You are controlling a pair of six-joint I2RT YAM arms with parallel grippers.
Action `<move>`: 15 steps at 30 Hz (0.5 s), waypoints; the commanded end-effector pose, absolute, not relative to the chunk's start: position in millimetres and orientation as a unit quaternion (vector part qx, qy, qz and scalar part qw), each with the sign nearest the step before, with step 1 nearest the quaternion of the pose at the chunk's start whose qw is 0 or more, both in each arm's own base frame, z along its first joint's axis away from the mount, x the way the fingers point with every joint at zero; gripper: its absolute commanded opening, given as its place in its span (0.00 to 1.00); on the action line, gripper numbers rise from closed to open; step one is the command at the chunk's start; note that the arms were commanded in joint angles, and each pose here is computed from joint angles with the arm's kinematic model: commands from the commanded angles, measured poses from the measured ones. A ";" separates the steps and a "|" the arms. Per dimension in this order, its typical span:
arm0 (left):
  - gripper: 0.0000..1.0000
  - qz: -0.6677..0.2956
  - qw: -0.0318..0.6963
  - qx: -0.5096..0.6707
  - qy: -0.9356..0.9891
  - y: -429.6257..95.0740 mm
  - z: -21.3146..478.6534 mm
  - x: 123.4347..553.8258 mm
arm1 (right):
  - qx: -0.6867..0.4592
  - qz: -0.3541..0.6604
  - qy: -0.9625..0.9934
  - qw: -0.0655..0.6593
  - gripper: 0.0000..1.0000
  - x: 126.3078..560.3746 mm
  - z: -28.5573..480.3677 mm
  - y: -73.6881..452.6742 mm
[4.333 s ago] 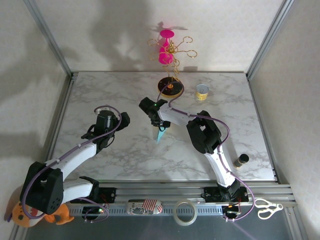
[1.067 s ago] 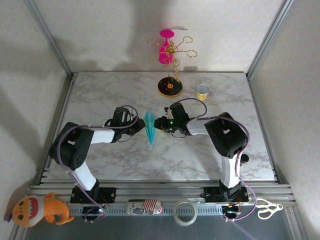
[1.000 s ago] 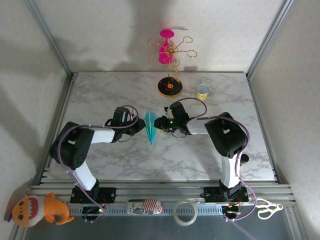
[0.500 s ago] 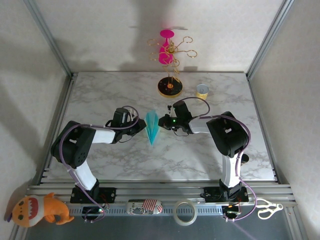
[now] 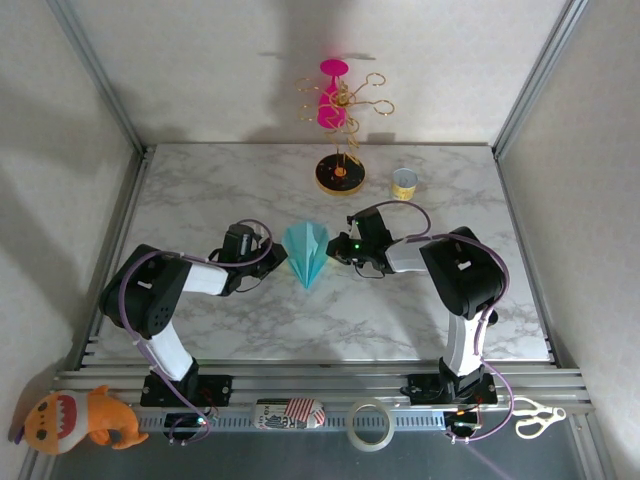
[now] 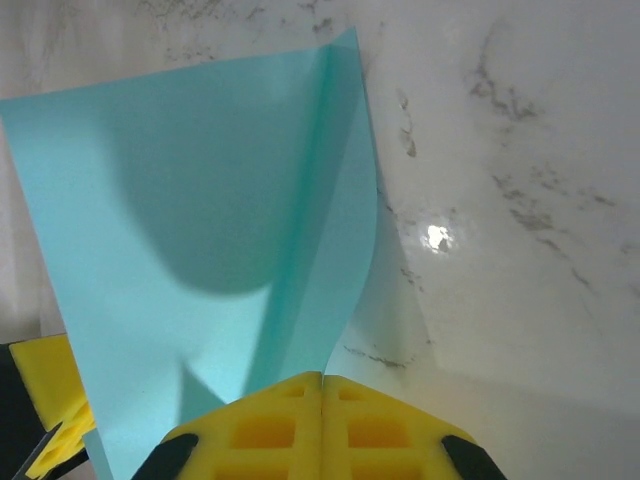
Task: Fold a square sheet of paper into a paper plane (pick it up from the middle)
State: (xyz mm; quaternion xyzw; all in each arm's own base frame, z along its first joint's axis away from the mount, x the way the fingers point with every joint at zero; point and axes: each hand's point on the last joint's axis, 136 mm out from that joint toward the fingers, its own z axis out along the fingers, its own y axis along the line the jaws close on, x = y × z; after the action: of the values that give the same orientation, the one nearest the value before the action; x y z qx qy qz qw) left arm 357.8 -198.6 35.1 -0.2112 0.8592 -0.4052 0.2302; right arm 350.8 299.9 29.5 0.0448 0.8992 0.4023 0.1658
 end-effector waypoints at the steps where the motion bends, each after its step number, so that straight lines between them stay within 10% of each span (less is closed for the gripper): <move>1: 0.00 -0.403 0.249 -0.222 0.852 -192.3 39.9 362.7 | 0.056 0.405 0.895 0.178 0.02 352.3 36.8 295.5; 15: 0.33 -0.349 0.221 -0.188 0.891 -185.7 50.9 350.1 | 0.000 0.427 0.890 0.162 0.04 352.2 43.4 313.4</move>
State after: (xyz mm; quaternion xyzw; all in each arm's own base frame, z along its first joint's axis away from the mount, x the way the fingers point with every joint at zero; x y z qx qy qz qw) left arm 352.6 -192.8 37.7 -0.2025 0.8804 -0.3701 0.2165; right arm 349.4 308.0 38.3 0.0221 0.8924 0.4208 0.1613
